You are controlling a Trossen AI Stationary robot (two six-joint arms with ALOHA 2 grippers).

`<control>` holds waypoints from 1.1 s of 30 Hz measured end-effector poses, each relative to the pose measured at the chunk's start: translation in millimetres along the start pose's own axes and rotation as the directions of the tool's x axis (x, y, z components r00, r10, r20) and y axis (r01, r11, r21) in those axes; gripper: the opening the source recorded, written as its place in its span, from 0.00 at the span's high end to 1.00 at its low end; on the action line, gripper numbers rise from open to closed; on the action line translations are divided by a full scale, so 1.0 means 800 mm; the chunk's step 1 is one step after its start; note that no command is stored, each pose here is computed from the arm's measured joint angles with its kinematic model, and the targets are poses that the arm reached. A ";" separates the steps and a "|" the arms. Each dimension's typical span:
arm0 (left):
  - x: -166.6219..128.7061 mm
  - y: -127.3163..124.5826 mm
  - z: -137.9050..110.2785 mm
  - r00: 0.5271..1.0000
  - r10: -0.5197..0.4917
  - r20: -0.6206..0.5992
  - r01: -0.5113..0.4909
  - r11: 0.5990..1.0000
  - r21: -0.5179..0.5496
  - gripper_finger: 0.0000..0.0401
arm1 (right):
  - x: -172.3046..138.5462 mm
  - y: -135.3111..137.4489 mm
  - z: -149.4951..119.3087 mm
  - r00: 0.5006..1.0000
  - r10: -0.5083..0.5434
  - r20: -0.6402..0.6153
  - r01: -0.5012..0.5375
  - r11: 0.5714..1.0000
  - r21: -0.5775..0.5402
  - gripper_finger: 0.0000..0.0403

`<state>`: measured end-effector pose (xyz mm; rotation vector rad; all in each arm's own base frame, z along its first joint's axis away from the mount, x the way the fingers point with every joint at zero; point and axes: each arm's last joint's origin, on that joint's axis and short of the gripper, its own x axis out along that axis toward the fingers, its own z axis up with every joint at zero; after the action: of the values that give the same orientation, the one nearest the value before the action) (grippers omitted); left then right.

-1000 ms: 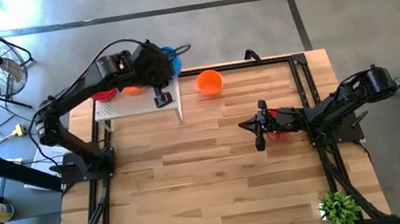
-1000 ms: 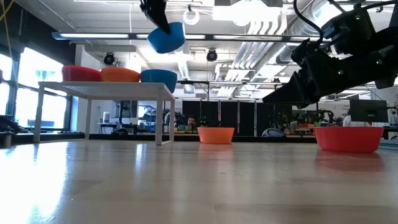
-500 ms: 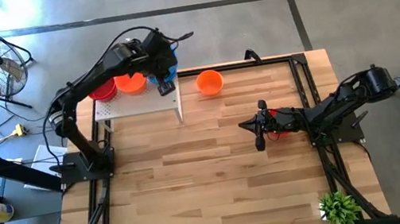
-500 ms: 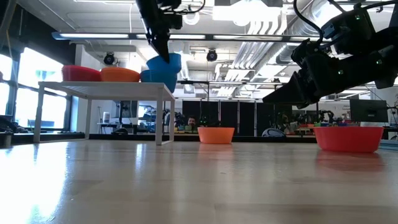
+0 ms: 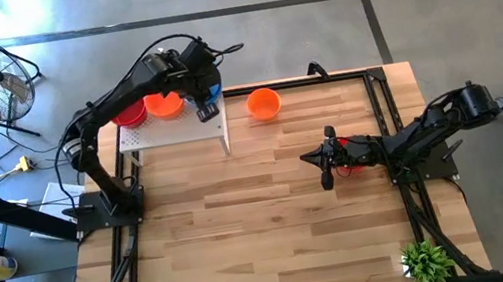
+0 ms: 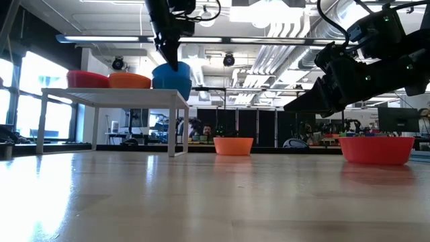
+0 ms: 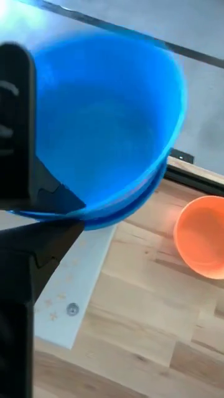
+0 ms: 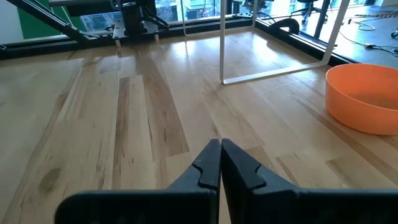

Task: Pick & Place Mini bowls
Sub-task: Stack the blue bowl on top of the other blue bowls on the shelf, then stack the red bowl on top of the other red bowls on the shelf

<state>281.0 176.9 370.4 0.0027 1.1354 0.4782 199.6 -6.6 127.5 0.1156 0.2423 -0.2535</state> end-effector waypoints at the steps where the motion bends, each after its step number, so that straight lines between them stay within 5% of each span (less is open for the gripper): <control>1: 0.000 0.000 -0.001 1.000 0.000 -0.007 0.000 1.000 0.000 0.93 | 0.000 0.000 0.000 1.000 0.000 0.000 0.000 1.000 0.000 1.00; 9: 0.000 0.000 -0.002 1.000 0.005 -0.016 -0.005 1.000 0.003 0.82 | 0.000 0.000 0.000 1.000 0.000 0.000 0.000 1.000 0.000 1.00; 18: -0.018 -0.001 -0.006 1.000 0.014 0.017 -0.014 1.000 0.007 0.81 | 0.000 0.000 0.000 1.000 0.000 0.000 0.000 1.000 0.000 1.00; 26: -0.054 -0.046 -0.006 0.994 -0.057 0.094 0.051 0.997 0.064 0.98 | 0.000 0.000 0.000 1.000 0.000 0.000 0.000 1.000 0.005 1.00; 33: -0.088 -0.087 0.003 0.952 -0.144 0.272 0.115 0.986 0.120 0.99 | 0.000 0.001 -0.001 1.000 0.004 -0.006 -0.004 0.999 0.033 1.00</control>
<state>285.5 88.9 416.0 0.0829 0.8742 0.2905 199.5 -6.0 127.0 0.1492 0.2444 -0.2531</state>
